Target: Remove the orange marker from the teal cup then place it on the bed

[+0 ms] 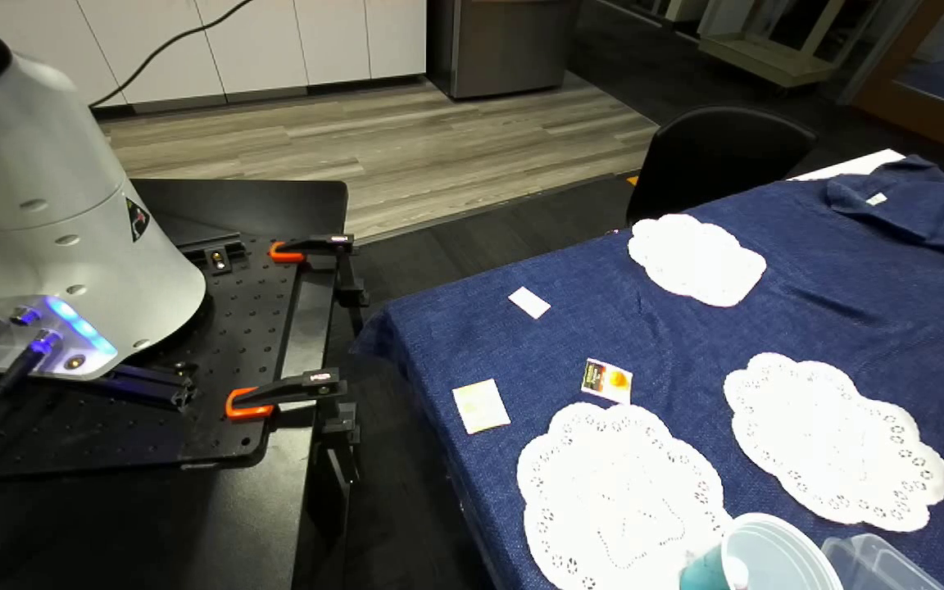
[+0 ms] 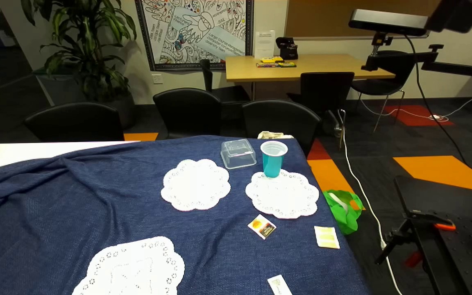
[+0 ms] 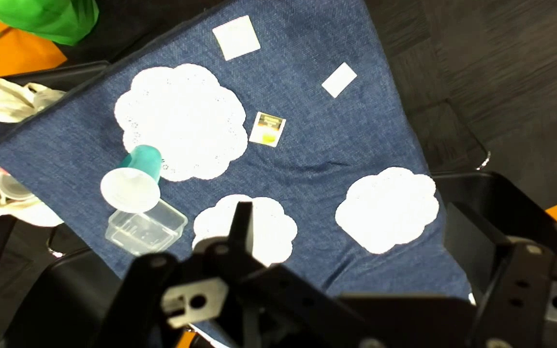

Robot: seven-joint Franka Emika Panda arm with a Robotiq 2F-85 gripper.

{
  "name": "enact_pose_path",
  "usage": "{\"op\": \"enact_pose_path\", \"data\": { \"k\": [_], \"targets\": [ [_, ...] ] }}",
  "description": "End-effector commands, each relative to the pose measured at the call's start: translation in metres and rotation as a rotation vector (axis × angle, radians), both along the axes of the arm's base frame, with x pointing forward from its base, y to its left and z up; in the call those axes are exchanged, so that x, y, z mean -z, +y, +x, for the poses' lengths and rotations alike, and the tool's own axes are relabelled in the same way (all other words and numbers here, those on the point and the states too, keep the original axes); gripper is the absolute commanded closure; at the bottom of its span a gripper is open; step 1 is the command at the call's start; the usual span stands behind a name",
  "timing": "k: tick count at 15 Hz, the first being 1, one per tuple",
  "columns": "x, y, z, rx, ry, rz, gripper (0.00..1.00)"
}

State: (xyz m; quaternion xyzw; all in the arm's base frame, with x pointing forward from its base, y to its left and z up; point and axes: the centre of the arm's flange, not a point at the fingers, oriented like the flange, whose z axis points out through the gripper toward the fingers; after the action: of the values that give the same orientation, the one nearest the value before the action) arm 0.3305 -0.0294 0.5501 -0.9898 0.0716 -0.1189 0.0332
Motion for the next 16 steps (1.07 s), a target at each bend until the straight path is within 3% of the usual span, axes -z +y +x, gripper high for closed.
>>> {"op": "enact_pose_path", "data": {
  "k": [1, 7, 16],
  "targets": [
    [0.014, -0.026, 0.05, 0.082, 0.019, -0.048, 0.0],
    [0.064, -0.066, 0.094, 0.209, 0.068, -0.131, 0.0],
    [0.156, -0.106, 0.127, 0.155, 0.154, -0.183, 0.0]
  ]
}}
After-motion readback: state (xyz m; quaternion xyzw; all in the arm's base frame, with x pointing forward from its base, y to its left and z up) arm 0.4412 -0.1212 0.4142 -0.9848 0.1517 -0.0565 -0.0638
